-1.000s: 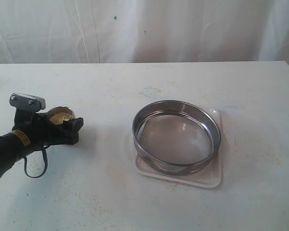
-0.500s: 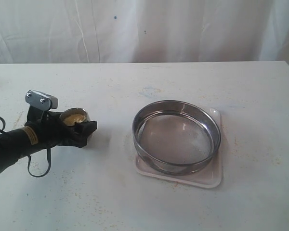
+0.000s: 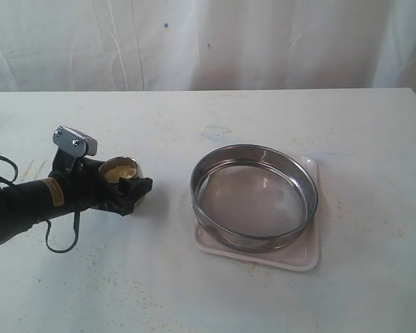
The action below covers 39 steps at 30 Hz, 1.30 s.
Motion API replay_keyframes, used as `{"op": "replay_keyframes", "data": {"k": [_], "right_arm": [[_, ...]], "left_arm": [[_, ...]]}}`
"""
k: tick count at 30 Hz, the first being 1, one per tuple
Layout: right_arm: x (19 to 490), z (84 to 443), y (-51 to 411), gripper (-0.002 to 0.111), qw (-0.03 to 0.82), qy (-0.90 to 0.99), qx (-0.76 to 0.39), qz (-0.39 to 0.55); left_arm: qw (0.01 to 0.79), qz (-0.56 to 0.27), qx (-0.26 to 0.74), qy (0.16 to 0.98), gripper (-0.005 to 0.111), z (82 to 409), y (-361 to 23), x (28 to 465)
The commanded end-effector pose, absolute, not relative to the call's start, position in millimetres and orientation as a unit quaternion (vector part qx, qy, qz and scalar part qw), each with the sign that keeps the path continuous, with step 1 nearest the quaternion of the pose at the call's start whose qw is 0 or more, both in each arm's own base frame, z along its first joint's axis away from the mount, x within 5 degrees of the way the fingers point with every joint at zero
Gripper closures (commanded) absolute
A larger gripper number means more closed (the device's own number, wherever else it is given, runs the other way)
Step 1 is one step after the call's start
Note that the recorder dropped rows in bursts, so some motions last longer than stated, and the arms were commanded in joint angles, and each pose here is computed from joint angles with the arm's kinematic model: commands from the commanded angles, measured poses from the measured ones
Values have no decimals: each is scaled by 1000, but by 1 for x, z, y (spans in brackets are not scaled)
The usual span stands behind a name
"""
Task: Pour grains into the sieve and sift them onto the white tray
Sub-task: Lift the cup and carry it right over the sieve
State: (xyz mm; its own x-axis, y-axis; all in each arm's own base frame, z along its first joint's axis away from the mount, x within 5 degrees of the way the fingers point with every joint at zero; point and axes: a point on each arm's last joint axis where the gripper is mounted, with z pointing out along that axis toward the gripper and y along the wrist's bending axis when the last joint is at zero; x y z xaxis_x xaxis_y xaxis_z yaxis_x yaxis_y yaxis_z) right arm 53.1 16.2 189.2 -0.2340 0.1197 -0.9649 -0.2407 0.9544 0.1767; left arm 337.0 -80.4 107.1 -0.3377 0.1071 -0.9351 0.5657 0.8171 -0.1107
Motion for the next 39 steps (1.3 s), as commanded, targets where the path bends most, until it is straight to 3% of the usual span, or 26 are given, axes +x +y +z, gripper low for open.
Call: {"op": "replay_keyframes", "data": {"k": [1, 11, 20, 31, 39], "right_arm": [[53, 188, 16, 108, 619, 770, -40, 149], [53, 188, 16, 108, 619, 770, -40, 149], [53, 188, 16, 108, 619, 770, -40, 149], [53, 188, 16, 108, 619, 770, -40, 149], [53, 188, 16, 108, 619, 770, -40, 149]], "left_arm": [[522, -221, 238, 789, 107, 106, -94, 334], [513, -220, 251, 791, 107, 106, -97, 335], [539, -203, 265, 773, 107, 139, -97, 341], [541, -211, 261, 771, 107, 146, -98, 342], [549, -237, 263, 758, 107, 191, -103, 352]]}}
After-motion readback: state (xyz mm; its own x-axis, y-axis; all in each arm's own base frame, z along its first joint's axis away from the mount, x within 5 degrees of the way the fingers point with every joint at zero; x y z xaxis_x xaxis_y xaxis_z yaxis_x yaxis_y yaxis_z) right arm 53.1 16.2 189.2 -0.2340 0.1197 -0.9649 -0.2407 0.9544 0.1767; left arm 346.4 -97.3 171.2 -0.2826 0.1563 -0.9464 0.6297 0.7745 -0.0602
